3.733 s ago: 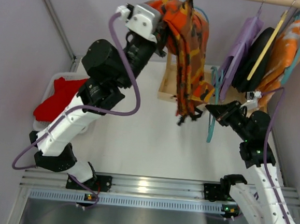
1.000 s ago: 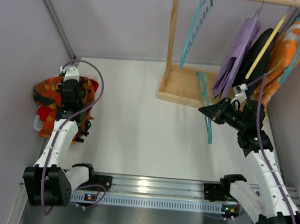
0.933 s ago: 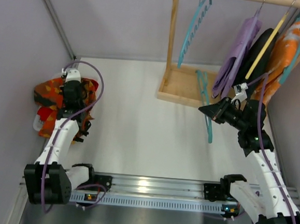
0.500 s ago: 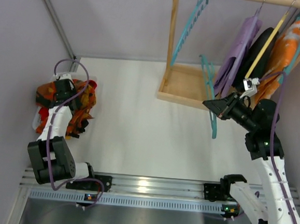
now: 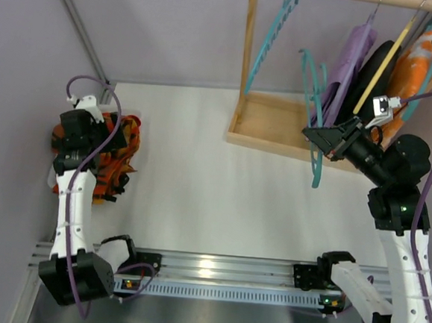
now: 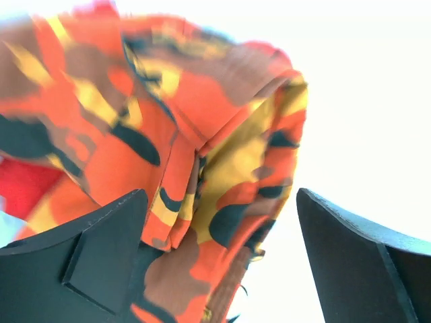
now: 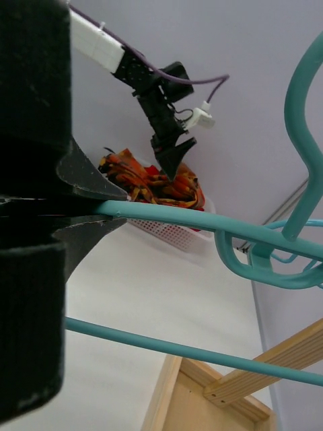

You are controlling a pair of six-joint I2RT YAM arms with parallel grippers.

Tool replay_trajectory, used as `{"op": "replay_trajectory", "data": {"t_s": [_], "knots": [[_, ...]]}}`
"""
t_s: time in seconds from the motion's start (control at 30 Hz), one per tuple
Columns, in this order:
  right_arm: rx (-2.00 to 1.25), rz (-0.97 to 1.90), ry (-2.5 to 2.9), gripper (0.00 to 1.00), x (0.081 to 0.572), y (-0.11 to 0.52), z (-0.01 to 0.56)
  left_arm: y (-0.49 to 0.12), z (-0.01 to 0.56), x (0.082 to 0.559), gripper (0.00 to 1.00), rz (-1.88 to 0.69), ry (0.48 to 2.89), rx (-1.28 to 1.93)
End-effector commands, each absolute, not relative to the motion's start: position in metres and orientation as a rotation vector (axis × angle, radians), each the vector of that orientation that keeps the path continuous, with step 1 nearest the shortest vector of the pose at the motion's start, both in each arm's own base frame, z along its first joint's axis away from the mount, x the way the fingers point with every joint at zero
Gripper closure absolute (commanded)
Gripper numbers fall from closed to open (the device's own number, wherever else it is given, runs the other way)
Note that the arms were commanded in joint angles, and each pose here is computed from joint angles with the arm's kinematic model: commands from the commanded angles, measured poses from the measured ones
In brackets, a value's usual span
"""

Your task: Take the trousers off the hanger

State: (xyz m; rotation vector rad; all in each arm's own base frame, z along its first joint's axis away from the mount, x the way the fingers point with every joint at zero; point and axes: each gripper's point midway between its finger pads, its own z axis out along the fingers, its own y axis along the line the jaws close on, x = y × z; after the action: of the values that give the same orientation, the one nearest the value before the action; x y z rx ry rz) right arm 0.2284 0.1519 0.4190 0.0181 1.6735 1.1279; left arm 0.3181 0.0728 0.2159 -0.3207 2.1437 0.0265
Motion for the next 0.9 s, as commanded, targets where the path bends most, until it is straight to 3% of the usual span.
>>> {"op": "replay_trajectory", "data": {"t_s": [0.0, 0.33, 0.87], "knots": [[0.105, 1.170, 1.647, 1.00, 0.239, 0.152, 0.441, 0.061, 0.286, 0.312, 0.02, 0.010, 1.970, -0.213], [0.322, 1.190, 1.491, 1.00, 0.293, 0.150, 0.512, 0.044, 0.361, 0.283, 0.02, 0.014, 1.755, -0.112], [0.436, 1.050, 1.478, 1.00, 0.375, 0.166, 0.541, 0.027, 0.405, 0.267, 0.02, -0.069, 1.642, -0.111]]}}
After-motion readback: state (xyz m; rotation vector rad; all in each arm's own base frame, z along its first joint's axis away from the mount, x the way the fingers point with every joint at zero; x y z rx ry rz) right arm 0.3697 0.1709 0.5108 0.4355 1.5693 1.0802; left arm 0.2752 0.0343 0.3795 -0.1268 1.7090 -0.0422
